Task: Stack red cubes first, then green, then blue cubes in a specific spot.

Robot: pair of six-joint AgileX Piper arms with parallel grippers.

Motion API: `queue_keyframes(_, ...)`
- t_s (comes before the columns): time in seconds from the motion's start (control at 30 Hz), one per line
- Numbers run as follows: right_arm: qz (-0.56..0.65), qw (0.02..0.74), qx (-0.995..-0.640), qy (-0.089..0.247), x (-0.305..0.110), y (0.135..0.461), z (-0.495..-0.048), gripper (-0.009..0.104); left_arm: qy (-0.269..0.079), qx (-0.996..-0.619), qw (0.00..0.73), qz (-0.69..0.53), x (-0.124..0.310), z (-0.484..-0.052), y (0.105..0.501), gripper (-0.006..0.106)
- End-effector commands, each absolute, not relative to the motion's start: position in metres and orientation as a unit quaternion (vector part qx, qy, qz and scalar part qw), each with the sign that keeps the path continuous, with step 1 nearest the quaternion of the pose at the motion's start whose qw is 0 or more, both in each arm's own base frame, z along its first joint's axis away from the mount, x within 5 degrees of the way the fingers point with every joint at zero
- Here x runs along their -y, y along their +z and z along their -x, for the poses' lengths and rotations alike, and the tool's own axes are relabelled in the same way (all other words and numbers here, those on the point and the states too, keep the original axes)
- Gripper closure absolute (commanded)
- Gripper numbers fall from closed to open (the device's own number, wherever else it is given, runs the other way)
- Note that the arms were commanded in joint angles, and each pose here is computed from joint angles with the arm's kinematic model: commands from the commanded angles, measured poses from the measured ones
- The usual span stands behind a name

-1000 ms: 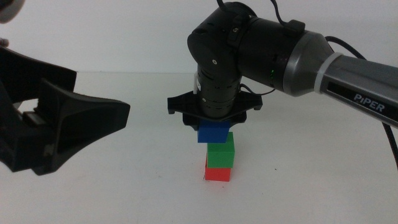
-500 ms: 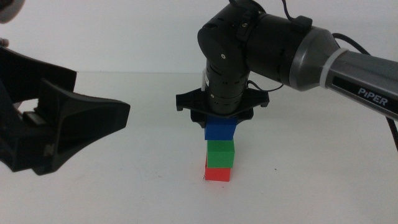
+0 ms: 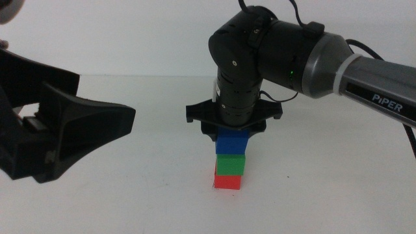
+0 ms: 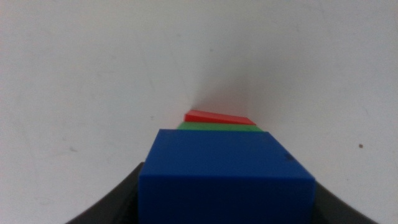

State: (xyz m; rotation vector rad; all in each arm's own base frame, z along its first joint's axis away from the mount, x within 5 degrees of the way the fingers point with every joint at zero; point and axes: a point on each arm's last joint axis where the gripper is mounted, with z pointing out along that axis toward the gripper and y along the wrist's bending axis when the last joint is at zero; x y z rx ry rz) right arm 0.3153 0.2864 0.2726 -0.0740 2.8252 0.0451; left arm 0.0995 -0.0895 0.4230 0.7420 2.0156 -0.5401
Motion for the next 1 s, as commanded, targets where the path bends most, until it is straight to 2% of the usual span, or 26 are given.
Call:
queue_keyframes(0.0,0.025,0.152,-0.988,0.003,-0.282,0.268,-0.318,0.085,-0.219,-0.810,0.454,-0.298,0.089,-0.099,0.424,0.007)
queue_keyframes(0.23,0.028,0.155,-0.987,-0.007,-0.281,0.264,-0.320,0.085,-0.219,-0.810,0.454,-0.298,0.089,-0.099,0.424,0.007)
queue_keyframes(0.27,0.029,0.151,-0.988,-0.010,-0.282,0.260,-0.321,0.074,-0.219,-0.810,0.454,-0.298,0.089,-0.099,0.424,0.007)
queue_keyframes(0.3,0.029,0.149,-0.988,-0.011,-0.283,0.258,-0.321,0.052,-0.219,-0.810,0.454,-0.298,0.089,-0.099,0.424,0.007)
queue_keyframes(0.4,0.030,0.150,-0.988,-0.012,-0.283,0.258,-0.322,0.023,-0.219,-0.810,0.454,-0.298,0.089,-0.099,0.424,0.007)
queue_keyframes(0.5,0.029,0.152,-0.988,-0.011,-0.282,0.260,-0.321,0.004,-0.219,-0.810,0.454,-0.298,0.089,-0.099,0.424,0.007)
queue_keyframes(0.53,0.029,0.153,-0.988,-0.010,-0.282,0.261,-0.321,0.002,-0.219,-0.810,0.454,-0.298,0.089,-0.099,0.424,0.007)
queue_keyframes(0.7,0.030,0.235,-0.971,0.024,-0.258,0.334,-0.298,0.002,-0.219,-0.810,0.454,-0.298,0.089,-0.099,0.424,0.007)
queue_keyframes(0.8,0.029,0.295,-0.955,0.011,-0.215,0.375,-0.267,0.002,-0.219,-0.810,0.454,-0.298,0.089,-0.099,0.424,0.007)
queue_keyframes(0.9,0.015,0.314,-0.949,0.009,-0.157,0.393,-0.231,0.002,-0.219,-0.810,0.454,-0.298,0.089,-0.099,0.424,0.007)
queue_keyframes(0.97,0.025,0.337,-0.941,0.031,-0.122,0.397,-0.209,0.002,-0.219,-0.810,0.454,-0.298,0.089,-0.099,0.424,0.007)
